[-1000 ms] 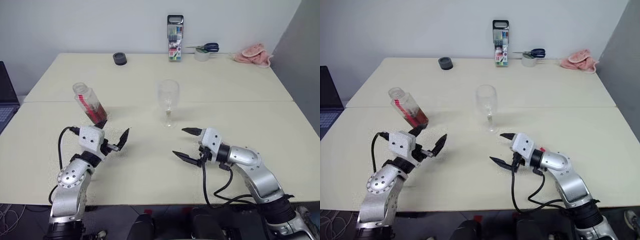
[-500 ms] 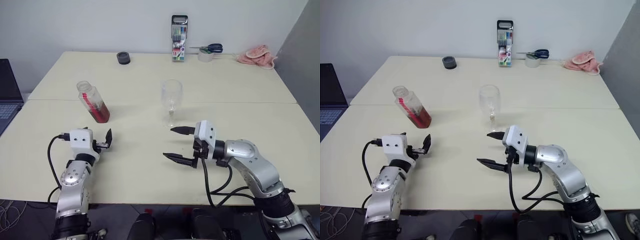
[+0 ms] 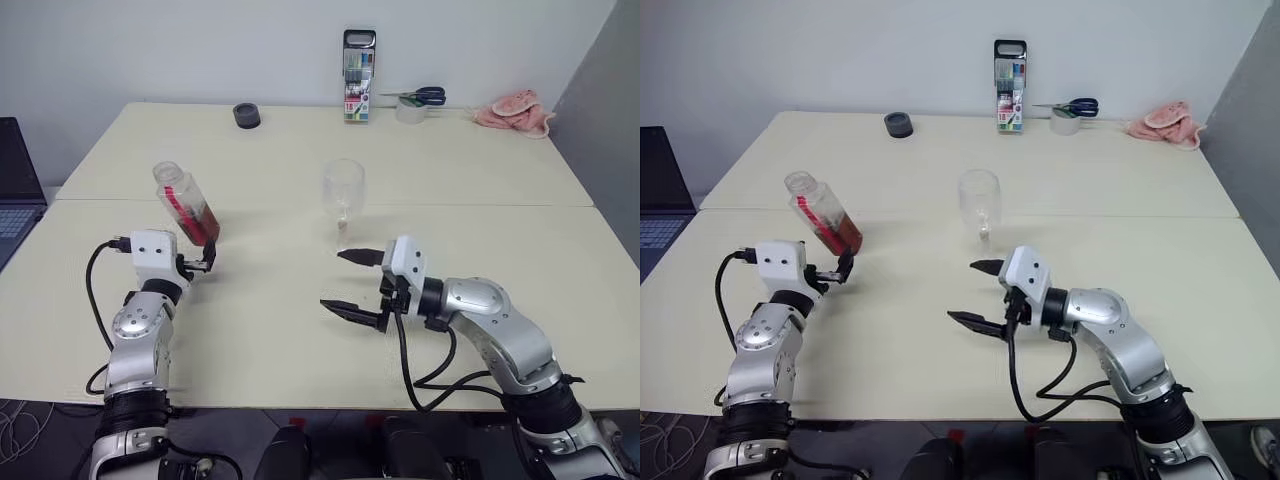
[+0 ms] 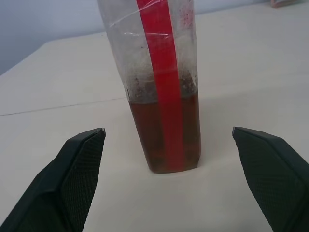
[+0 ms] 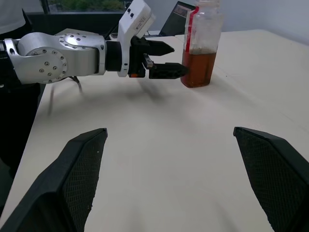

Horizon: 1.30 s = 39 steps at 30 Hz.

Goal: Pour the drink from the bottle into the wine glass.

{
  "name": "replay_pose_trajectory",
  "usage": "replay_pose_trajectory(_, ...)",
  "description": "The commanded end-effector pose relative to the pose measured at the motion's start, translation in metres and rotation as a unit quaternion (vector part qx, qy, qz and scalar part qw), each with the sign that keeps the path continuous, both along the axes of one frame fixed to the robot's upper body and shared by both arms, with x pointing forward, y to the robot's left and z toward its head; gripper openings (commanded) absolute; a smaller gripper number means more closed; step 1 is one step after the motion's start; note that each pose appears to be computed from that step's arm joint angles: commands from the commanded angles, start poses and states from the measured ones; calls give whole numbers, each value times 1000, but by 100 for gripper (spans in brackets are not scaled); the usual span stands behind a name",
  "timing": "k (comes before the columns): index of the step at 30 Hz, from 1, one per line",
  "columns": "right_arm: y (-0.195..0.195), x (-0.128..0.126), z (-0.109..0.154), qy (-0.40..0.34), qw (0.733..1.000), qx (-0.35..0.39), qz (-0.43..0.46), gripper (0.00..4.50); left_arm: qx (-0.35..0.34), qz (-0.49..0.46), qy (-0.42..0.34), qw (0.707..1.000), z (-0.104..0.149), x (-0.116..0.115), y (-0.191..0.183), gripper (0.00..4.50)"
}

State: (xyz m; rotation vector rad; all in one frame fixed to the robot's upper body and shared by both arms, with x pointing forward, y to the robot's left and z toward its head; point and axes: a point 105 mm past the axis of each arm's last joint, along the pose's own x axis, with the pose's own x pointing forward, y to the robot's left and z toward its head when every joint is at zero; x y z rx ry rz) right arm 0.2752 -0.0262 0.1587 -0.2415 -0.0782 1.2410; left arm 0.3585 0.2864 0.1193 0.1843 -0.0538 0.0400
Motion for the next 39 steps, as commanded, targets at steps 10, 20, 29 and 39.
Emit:
replay_pose_trajectory(10,6,-3,12,-28,1000,7,10,447,-15,7,-36,999,30,20,10,450)
replay_pose_trajectory(20,12,0,21,-43,999,23,7,450,-36,-7,-50,998,43,35,12,322)
replay_pose_trajectory(29,7,2,28,-54,998,35,-12,450,-22,-45,-61,997,51,38,-7,168)
replay_pose_trajectory(39,-66,23,61,-84,974,97,-188,450,206,-234,-150,938,123,40,-130,167)
